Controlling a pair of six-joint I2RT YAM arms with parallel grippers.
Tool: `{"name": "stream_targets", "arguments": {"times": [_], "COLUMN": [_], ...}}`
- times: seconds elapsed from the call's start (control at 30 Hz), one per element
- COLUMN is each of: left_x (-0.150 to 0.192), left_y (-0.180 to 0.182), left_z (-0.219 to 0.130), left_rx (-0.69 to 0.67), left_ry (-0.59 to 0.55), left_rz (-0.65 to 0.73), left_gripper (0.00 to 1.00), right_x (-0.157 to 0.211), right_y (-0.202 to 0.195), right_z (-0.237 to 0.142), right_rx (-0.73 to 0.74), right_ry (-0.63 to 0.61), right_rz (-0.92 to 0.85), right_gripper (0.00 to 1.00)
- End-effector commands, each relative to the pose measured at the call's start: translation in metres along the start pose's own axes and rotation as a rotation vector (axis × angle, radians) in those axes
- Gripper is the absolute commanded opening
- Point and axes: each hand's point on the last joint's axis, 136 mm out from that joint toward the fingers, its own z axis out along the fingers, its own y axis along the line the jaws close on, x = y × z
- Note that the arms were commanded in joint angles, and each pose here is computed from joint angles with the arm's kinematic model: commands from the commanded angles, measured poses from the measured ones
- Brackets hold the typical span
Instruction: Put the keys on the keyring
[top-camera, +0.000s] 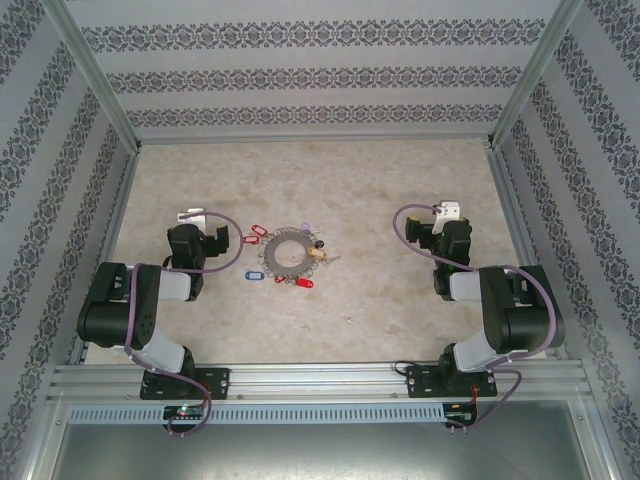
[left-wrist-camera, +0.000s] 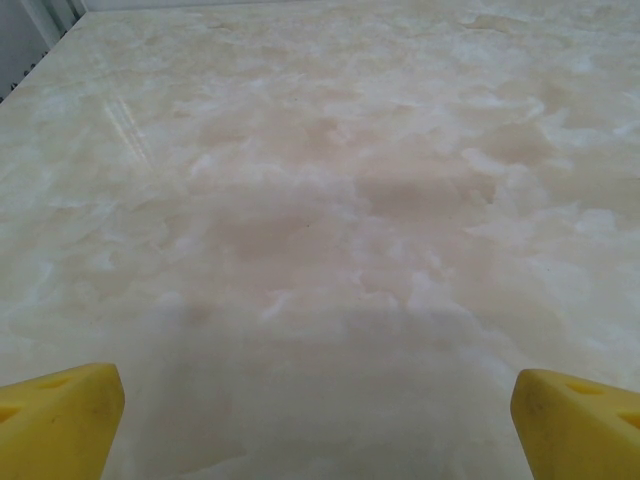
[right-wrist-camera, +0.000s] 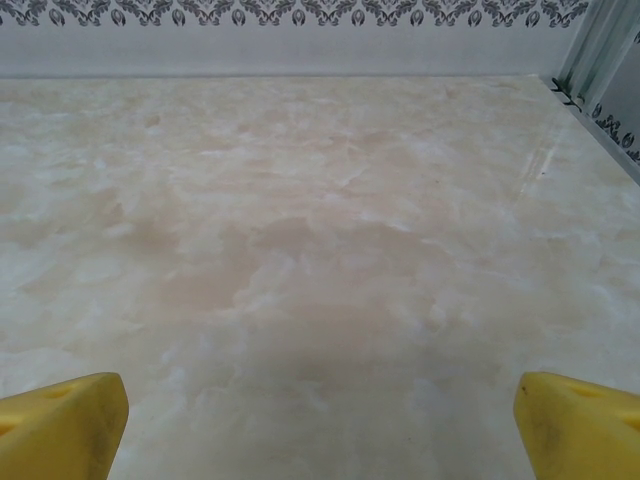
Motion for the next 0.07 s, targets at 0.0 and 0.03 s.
{"name": "stream_targets", "arguments": {"times": [0.0,0.03], "left_x": [-0.0148,-0.0154], "left_y": [-0.0028,-0.0028], "left_z": [-0.0001,-0.0004], "left_rx": [0.017,0.017], "left_ry": [-0.055,-0.057], "left_rz": [-0.026,-0.027], "left_gripper": [1.0,0.99], "right_x": [-0.0118,-0.0109], "right_y": [0.0061,0.007], "right_z": [-0.0006,-0.0001], "right_rx": [-0.023,-0.027], "right_ry": [-0.037,-0.031], "right_rz": [-0.009,-0.009], "right_gripper": [0.98,0.98]}}
